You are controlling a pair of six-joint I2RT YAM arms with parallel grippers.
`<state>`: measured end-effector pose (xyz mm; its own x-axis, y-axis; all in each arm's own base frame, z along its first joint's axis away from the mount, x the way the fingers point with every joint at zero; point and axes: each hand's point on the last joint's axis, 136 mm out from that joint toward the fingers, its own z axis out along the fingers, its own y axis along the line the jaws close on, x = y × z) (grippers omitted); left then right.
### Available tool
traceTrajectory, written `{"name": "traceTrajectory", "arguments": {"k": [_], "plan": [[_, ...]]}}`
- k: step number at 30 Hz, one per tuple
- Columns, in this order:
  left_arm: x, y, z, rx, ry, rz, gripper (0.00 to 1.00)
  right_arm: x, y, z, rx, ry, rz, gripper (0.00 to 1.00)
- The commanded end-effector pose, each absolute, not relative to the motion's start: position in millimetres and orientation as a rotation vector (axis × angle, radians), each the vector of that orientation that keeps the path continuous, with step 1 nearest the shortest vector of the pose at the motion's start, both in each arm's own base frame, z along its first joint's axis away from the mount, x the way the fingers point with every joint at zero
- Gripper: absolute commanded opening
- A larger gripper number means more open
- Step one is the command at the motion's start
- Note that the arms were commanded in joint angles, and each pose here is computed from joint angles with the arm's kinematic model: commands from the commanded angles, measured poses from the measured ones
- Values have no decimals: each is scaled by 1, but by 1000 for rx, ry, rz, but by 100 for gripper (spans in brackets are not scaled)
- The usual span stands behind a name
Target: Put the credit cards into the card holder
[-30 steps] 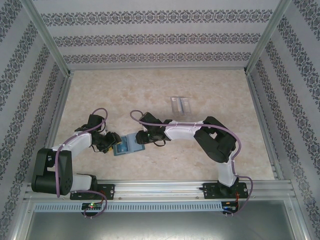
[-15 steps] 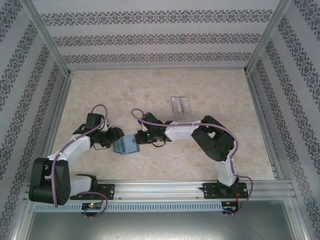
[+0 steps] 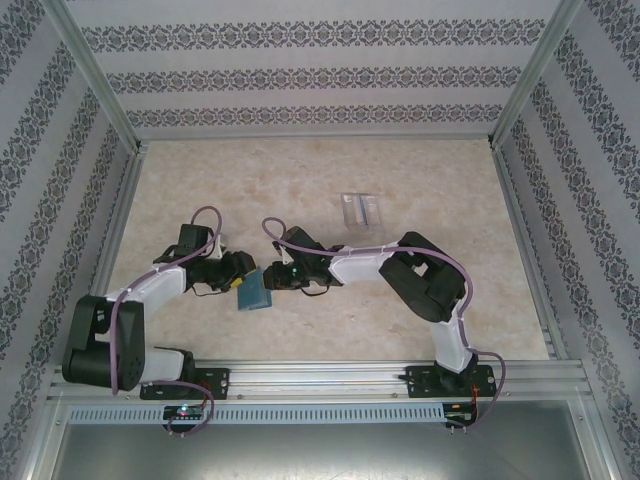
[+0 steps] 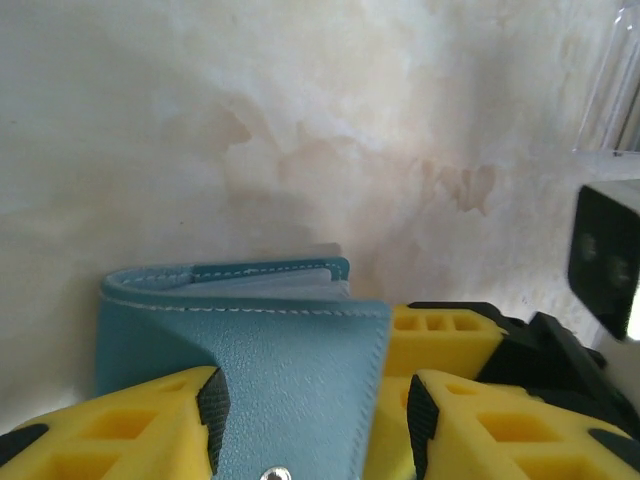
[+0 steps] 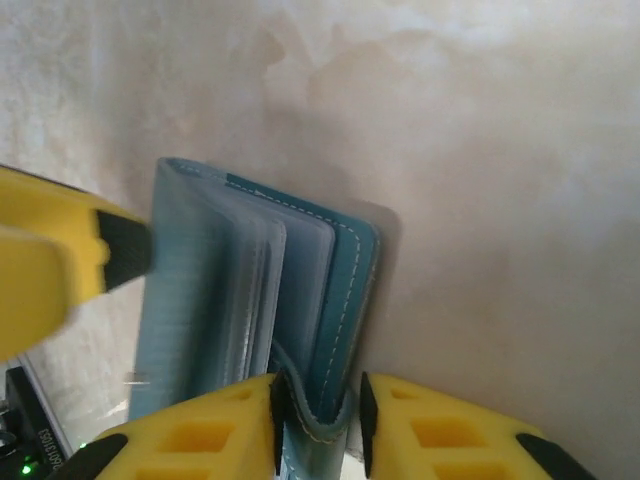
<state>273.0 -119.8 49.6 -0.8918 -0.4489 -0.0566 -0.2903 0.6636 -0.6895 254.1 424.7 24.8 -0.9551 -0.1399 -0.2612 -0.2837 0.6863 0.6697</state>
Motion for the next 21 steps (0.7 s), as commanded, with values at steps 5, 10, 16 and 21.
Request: {"name": "traceTrajectory", "arguments": {"k": [5, 10, 16, 21], "plan": [[278, -128, 46, -538, 2668, -1084, 53, 256, 403, 17, -351, 2721, 998, 28], [277, -125, 50, -535, 2678, -1043, 55, 257, 396, 29, -495, 2664, 943, 30], [273, -113, 56, -544, 2694, -934, 58, 262, 383, 57, -942, 2395, 751, 42], [270, -103, 63, -581, 2690, -848, 62, 251, 394, 63, -1375, 2108, 738, 51]]}}
